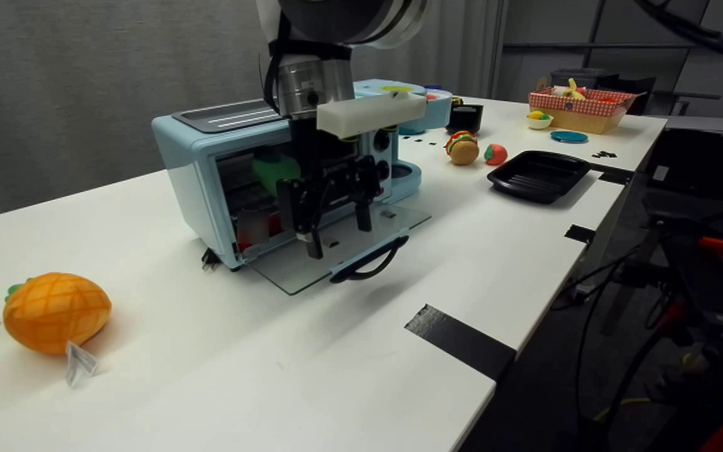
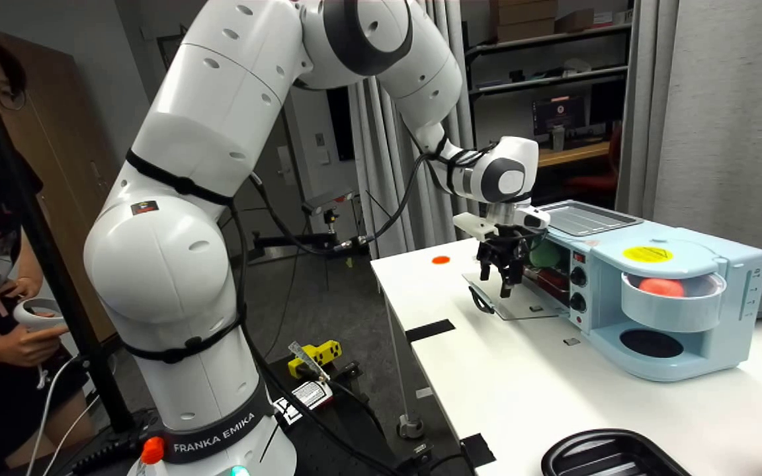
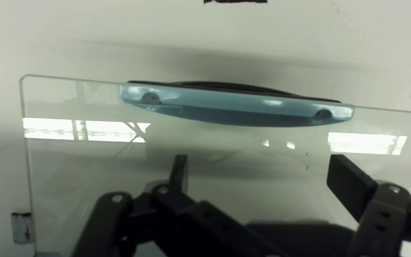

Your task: Open the door of the oven

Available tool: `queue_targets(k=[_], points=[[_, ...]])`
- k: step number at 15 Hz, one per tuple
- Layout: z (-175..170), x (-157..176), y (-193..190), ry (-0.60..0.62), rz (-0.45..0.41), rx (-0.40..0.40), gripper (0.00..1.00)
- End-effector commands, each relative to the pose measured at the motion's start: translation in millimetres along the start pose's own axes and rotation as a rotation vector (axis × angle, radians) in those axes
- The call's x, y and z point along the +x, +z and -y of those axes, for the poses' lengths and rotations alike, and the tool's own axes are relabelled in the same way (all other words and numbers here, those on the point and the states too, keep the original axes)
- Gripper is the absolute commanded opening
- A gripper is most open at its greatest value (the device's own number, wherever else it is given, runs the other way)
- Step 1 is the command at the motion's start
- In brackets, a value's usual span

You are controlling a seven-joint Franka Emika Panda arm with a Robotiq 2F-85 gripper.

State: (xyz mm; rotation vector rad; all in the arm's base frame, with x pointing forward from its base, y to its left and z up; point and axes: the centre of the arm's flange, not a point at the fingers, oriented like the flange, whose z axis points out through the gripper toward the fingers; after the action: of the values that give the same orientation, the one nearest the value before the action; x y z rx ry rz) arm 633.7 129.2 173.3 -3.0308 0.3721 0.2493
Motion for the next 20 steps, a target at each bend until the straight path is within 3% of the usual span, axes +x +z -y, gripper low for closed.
queue_targets(k=[1,13,20], points=[[2.2,-12.7,10.1,0.019,-0.001,0.006,1.0],[0.1,-33.6,27.6,0.07,-0.044,0.03,1.0],[-1.0,-43.5,8.6,0.084,-0.069,0.024,1.0]])
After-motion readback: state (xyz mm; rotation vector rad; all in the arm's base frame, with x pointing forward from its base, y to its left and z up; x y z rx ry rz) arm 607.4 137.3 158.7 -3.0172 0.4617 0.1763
